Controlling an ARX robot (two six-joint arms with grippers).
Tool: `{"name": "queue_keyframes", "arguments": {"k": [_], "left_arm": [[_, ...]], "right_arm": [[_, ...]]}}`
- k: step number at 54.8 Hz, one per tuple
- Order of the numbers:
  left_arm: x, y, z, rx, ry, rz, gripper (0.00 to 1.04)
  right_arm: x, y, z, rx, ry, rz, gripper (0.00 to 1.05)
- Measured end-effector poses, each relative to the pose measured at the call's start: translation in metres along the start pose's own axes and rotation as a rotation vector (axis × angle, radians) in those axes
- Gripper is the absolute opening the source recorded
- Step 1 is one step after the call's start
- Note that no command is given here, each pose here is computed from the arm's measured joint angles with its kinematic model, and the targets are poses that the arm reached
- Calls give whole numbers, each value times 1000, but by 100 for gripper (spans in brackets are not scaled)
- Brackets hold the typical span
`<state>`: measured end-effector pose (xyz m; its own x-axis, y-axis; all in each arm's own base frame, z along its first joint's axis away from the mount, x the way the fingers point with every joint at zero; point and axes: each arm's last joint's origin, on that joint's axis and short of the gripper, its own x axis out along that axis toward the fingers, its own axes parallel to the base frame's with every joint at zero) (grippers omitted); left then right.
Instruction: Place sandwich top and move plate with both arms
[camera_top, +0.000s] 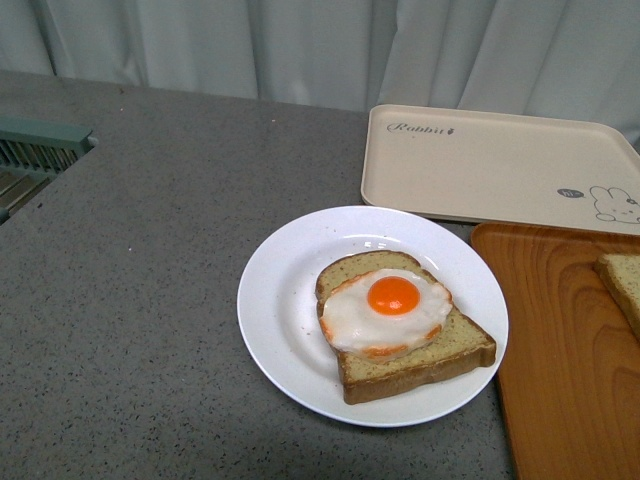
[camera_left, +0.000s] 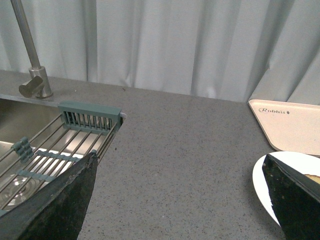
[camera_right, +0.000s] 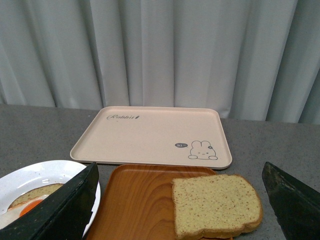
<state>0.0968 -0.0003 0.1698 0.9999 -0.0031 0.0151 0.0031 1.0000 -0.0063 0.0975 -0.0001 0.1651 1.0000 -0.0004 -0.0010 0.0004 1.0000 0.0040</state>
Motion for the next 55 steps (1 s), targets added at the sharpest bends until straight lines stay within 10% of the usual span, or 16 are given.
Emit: {"name": "queue_keyframes", "arguments": {"k": [55], "left_arm": [[0,0,0,0,0,0,98]], "right_arm": [[0,0,0,0,0,0,96]]}}
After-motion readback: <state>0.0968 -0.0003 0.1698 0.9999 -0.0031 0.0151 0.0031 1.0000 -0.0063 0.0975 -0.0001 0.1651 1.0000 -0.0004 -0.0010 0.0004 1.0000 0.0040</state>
